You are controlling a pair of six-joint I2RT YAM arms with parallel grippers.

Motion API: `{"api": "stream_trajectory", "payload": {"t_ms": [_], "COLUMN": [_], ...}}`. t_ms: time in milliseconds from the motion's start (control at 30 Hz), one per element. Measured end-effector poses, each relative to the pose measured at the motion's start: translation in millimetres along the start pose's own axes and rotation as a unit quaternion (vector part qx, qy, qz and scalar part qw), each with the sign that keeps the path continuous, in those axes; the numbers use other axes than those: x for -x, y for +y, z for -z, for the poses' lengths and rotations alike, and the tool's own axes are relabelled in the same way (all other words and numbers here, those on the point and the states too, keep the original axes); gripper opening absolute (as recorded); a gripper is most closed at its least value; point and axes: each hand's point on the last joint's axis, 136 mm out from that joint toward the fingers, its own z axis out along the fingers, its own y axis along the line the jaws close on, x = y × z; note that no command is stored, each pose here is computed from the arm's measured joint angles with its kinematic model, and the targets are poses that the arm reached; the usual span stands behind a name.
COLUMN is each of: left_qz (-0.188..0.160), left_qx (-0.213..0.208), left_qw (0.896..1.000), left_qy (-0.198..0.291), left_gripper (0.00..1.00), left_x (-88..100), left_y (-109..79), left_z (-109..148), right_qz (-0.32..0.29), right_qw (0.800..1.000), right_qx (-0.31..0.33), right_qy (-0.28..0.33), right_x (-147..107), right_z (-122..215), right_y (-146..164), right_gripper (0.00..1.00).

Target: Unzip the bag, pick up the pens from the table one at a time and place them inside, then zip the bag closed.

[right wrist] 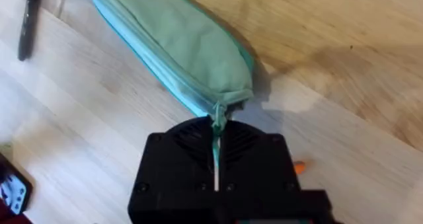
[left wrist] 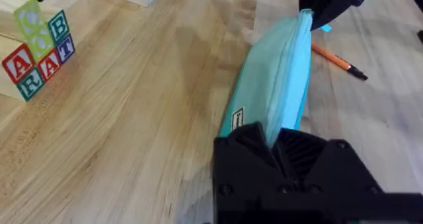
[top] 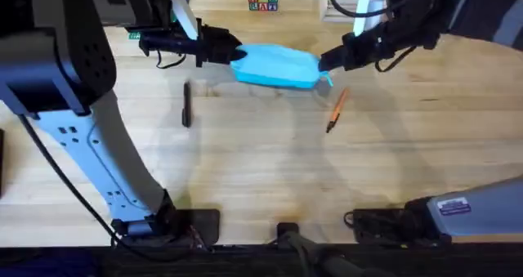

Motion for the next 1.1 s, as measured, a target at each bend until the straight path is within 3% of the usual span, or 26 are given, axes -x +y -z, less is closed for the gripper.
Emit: {"api": "stream_trajectory", "payload": {"t_ms": [433,1000,1100], "left_qz": [0.001,0.001,0.001], "left_qx": [-0.003,-0.001,0.001], "left_qw": [1.000,1.000,1.000], "left_qy": [-0.001,0.000,0.000], "left_gripper": [0.042,0.042,0.042], "left_x": [0.6,0.1,-0.2], "left_y": [-1.2,-0.6,0.1], "left_z": [-1,-1,1], "right_qz": [0.022,0.044,0.057], "right_qw": [0.998,0.998,0.998], "right_qx": [-0.048,-0.042,-0.037], "right_qy": [0.023,0.027,0.008], "right_x": [12,14,24], "right_z": [28,22,20], "right_y": [-6,9,14], "right_gripper": [0.031,0.031,0.031]}}
